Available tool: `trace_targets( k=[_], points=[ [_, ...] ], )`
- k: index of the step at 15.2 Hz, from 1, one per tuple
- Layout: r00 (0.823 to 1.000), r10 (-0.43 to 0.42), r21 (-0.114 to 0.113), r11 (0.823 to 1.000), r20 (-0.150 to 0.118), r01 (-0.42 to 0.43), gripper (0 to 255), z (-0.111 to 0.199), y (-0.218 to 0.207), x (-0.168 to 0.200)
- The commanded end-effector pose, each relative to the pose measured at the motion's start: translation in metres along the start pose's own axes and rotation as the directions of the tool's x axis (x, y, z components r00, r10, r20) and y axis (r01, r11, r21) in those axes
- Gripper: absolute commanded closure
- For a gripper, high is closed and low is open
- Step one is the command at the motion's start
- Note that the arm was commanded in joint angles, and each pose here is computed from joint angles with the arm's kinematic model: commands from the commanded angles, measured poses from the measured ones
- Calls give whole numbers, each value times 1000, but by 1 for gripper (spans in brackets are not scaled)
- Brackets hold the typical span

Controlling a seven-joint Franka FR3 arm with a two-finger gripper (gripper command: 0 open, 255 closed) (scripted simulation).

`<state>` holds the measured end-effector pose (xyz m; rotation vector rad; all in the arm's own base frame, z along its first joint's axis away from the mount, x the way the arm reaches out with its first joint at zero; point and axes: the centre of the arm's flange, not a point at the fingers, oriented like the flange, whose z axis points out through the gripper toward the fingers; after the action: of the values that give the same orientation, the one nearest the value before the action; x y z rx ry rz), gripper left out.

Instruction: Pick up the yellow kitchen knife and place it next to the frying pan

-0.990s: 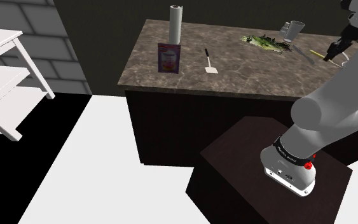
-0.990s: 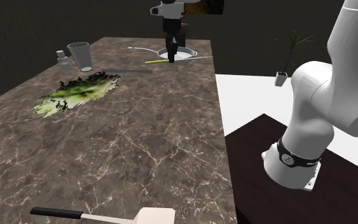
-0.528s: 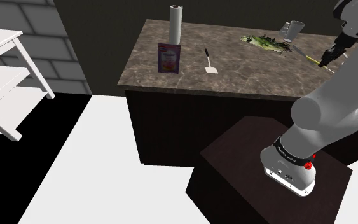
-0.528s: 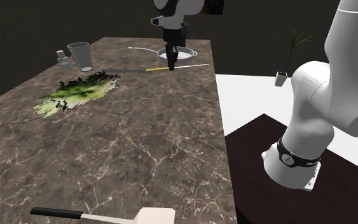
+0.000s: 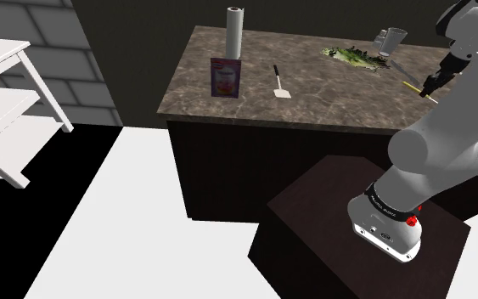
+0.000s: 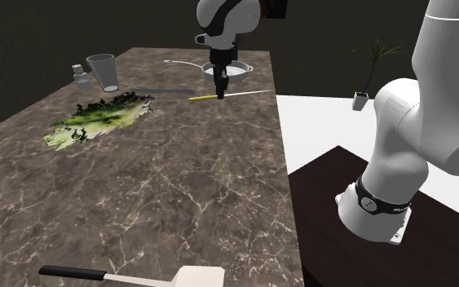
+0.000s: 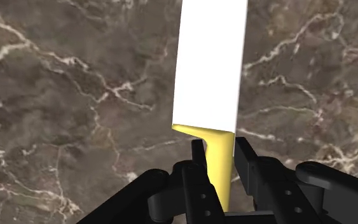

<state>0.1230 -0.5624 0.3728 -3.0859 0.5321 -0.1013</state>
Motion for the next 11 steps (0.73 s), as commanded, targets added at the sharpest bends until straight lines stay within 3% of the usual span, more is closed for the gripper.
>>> trace_targets(
  k=[1,6,7,11],
  points=[
    [1000,0,0,1000,0,0,255,1,0,0],
    [1000,0,0,1000,0,0,255,1,0,0],
    [1000,0,0,1000,0,0,0,1,0,0],
    [1000,0,0,1000,0,0,0,1,0,0]
  ],
)
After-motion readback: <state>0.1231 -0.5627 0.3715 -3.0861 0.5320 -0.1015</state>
